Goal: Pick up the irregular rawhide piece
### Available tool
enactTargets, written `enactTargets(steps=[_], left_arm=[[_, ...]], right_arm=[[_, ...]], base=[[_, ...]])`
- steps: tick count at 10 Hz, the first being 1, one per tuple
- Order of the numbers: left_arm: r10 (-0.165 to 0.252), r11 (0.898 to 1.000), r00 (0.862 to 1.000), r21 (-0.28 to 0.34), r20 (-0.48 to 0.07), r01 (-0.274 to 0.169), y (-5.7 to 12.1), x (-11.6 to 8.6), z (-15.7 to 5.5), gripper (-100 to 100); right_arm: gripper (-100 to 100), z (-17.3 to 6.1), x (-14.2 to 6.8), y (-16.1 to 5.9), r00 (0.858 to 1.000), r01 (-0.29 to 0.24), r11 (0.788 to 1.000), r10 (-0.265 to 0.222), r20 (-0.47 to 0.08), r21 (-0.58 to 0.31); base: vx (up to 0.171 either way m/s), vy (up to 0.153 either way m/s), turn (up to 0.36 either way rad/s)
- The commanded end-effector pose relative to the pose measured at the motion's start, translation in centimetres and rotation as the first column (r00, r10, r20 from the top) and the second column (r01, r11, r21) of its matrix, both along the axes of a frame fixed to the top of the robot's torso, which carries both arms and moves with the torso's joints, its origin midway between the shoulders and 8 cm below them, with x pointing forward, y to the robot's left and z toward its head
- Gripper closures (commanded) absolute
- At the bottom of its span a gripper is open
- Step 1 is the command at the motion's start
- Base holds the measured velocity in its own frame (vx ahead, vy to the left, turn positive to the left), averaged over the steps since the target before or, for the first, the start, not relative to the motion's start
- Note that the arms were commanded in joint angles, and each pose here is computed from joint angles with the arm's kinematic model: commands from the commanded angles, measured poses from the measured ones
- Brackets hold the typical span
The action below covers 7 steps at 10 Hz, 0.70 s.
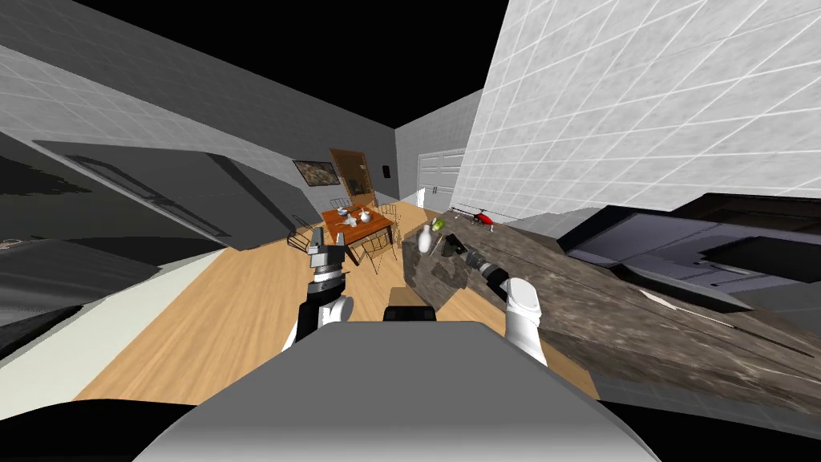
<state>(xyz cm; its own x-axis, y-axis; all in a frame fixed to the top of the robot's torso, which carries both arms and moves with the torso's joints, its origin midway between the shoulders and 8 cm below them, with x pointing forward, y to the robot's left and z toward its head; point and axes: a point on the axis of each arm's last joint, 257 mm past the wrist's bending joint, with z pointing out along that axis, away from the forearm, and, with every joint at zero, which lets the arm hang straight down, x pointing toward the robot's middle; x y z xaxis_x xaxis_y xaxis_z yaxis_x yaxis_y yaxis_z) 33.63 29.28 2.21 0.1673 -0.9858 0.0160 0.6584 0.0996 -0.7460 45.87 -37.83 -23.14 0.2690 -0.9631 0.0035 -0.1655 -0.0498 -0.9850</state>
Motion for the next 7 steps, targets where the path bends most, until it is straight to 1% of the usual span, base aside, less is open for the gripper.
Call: enactTargets(steps=[1, 2, 3, 4, 5, 6, 7], left_arm=[[0.0, 1.0, 1.0, 0.0, 0.0, 0.0, 0.0, 0.0, 0.0, 0], [0.0, 1.0, 1.0, 0.0, 0.0, 0.0, 0.0, 0.0, 0.0, 0], [0.0, 1.0, 1.0, 0.0, 0.0, 0.0, 0.0, 0.0, 0.0, 0], [0.0, 1.0, 1.0, 0.0, 0.0, 0.0, 0.0, 0.0, 0.0, 0], [0.0, 1.0, 1.0, 0.0, 0.0, 0.0, 0.0, 0.0, 0.0, 0], [0.0, 1.0, 1.0, 0.0, 0.0, 0.0, 0.0, 0.0, 0.0, 0], [0.0, 1.0, 1.0, 0.0, 0.0, 0.0, 0.0, 0.0, 0.0, 0]], right_arm=[[-100, -1.0, 0.1, -0.6, 1.0, -0.001, 0.997, -0.001, -0.017, -0.072], [-100, -1.2, 0.1, -0.7, 1.0, -0.003, 0.996, 0.001, -0.02, -0.093], [-100, -1.9, 0.1, -1.2, 0.999, -0.005, 0.99, -0.001, -0.036, -0.141], [-100, -2.0, 0.1, -1.2, 0.999, -0.008, 0.987, 0.002, -0.035, -0.159], [-100, -2.7, 0.2, -1.7, 0.999, -0.014, 0.977, 0.003, -0.051, -0.212], [-100, -2.8, 0.2, -1.7, 0.999, -0.015, 0.975, 0.004, -0.05, -0.22], [-100, -3.4, 0.2, -2.2, 0.998, -0.024, 0.962, 0.007, -0.064, -0.274]], base=[[-0.012, -0.036, 0.189], [-0.01, -0.035, 0.125], [-0.008, -0.032, 0.233], [-0.004, -0.032, 0.101], [-0.006, -0.031, 0.147], [-0.006, -0.028, 0.099], [-0.001, -0.031, 0.191]])
